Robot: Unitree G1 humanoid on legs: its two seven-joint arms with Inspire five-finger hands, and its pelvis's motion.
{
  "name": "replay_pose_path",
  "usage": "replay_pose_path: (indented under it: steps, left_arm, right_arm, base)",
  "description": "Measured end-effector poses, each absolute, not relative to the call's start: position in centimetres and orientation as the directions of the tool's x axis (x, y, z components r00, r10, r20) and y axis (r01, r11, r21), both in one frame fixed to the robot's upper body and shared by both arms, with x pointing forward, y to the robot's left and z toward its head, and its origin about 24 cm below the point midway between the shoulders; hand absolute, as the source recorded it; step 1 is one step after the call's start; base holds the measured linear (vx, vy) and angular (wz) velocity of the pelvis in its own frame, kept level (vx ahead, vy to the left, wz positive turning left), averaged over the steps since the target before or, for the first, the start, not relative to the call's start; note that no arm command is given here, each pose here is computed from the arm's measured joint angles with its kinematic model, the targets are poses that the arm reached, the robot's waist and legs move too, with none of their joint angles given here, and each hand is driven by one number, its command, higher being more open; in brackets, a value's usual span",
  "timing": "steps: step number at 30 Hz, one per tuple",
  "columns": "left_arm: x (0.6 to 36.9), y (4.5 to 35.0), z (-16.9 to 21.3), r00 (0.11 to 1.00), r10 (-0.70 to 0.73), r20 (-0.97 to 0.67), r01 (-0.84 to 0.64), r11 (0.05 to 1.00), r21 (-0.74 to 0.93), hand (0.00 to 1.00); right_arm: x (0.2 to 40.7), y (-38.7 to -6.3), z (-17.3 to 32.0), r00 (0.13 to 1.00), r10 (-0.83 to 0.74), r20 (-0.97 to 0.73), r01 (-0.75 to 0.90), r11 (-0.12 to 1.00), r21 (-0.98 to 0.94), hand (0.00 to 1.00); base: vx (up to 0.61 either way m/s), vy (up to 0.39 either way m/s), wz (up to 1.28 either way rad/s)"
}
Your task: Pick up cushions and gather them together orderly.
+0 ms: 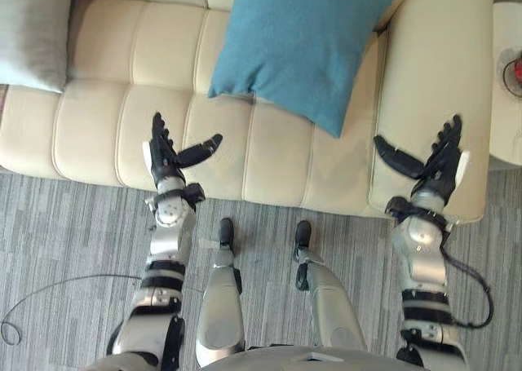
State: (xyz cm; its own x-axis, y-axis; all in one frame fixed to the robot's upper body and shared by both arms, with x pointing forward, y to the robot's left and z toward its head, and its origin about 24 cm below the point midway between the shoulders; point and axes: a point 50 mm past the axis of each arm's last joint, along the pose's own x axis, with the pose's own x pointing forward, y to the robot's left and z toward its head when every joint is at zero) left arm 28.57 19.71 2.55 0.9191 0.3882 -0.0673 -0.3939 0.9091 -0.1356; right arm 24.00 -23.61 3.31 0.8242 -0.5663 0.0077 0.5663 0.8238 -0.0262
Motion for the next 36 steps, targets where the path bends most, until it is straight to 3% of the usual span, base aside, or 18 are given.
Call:
replay_pose_path:
  steps: [5,11,17,26,30,36]
  left_arm:
    - [23.0,18.9,-3.7,0.876,0.378,-0.299,-0.422,0.901,-0.097,1.00]
    - [17.5,18.6,-10.1,0.752,0.328,-0.572,-0.403,0.915,-0.004,1.00]
    - [11.2,18.8,-14.9,0.535,0.281,-0.797,-0.326,0.939,0.112,1.00]
    - [9.4,20.1,-15.7,0.461,0.297,-0.836,-0.322,0.934,0.155,1.00]
    - [9.7,20.2,-15.6,0.467,0.300,-0.832,-0.321,0.934,0.156,1.00]
    - [12.9,19.5,-14.8,0.536,0.286,-0.794,-0.316,0.940,0.126,1.00]
  right_arm:
    - [19.2,-23.2,-2.7,0.808,-0.539,-0.237,0.526,0.842,-0.123,1.00]
    - [16.1,-21.1,-8.4,0.769,-0.406,-0.494,0.369,0.913,-0.176,1.00]
    - [11.3,-18.4,-14.2,0.581,-0.274,-0.766,0.244,0.957,-0.156,1.00]
    - [8.9,-19.5,-15.8,0.445,-0.296,-0.845,0.306,0.937,-0.167,1.00]
    - [10.1,-19.1,-15.5,0.469,-0.290,-0.834,0.305,0.940,-0.155,1.00]
    - [12.7,-18.1,-14.8,0.525,-0.282,-0.803,0.322,0.939,-0.119,1.00]
  base:
    - [0.10,0.019,0.00]
    - [0.04,0.021,0.03]
    - [0.03,0.034,0.07]
    - [0.06,0.053,-0.01]
    - [-0.02,0.038,-0.38]
    - [-0.15,-0.014,-0.38]
